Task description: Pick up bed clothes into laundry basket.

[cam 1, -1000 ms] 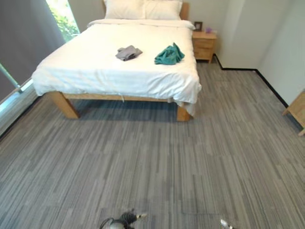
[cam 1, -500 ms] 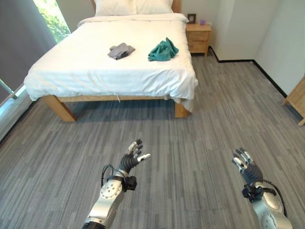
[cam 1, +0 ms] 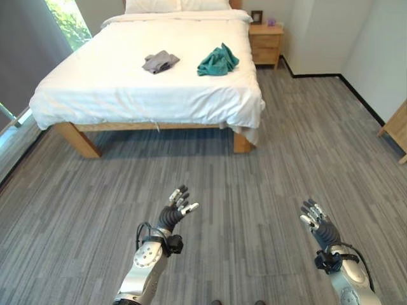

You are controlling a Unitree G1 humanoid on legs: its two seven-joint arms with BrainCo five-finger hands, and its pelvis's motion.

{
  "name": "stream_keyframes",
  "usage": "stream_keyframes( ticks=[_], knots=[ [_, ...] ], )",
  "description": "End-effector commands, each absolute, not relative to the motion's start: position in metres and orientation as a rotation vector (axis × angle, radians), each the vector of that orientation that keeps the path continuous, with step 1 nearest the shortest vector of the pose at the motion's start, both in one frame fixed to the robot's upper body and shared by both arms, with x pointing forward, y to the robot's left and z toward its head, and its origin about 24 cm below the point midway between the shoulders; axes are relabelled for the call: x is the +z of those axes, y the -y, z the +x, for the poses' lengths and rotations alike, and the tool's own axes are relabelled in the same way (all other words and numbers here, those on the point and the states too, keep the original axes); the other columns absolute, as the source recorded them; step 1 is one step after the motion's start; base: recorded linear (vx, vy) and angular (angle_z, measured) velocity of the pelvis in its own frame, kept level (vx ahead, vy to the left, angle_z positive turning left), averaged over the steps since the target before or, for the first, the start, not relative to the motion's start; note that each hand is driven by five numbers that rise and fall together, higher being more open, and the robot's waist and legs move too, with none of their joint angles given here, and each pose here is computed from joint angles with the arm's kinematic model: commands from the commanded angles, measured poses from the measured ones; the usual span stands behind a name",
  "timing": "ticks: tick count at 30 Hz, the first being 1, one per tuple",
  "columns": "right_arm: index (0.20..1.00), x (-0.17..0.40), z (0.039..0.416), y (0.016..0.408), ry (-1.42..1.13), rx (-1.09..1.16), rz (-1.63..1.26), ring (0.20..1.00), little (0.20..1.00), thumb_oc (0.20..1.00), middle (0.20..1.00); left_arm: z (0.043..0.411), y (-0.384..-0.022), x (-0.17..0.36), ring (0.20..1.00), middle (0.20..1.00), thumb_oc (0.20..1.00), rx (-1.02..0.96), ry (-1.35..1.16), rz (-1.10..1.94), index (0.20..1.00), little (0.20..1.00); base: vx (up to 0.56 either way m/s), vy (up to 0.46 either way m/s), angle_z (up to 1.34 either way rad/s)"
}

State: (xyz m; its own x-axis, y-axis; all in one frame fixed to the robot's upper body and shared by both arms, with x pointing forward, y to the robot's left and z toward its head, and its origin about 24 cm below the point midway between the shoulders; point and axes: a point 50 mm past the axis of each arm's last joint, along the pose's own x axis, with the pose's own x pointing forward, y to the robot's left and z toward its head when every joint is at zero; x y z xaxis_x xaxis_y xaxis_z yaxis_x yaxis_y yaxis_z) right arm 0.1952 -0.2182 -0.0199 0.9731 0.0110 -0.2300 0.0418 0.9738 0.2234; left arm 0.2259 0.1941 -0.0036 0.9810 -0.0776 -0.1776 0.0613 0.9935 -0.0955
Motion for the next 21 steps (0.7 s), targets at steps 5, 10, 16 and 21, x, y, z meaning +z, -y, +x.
stream_keyframes(
  ticks=[5, 10, 16, 21],
  knots=[
    [1.000, 0.002, 0.219, 0.204, -0.123, 0.079, 0.212, 1.000, 1.000, 1.000, 1.000, 0.245, -0.203, 0.022, 1.000, 1.000, 1.000, -0.036, -0.044, -0.064, 1.000, 1.000, 0.03, 0.032, -0.05],
    [1.000, 0.002, 0.222, 0.199, -0.126, 0.102, 0.214, 1.000, 1.000, 1.000, 1.000, 0.247, -0.201, 0.022, 1.000, 1.000, 1.000, -0.045, -0.045, -0.056, 1.000, 1.000, 0.04, 0.074, -0.04],
    [1.000, 0.007, 0.228, 0.186, -0.102, 0.144, 0.224, 1.000, 1.000, 1.000, 1.000, 0.251, -0.203, 0.025, 1.000, 1.000, 1.000, -0.032, -0.041, -0.029, 1.000, 1.000, 0.05, 0.164, -0.16],
    [1.000, 0.005, 0.221, 0.192, -0.112, 0.118, 0.264, 1.000, 1.000, 1.000, 1.000, 0.247, -0.209, 0.023, 1.000, 1.000, 1.000, -0.020, -0.051, -0.009, 1.000, 1.000, 0.38, -0.048, 0.11]
  ],
)
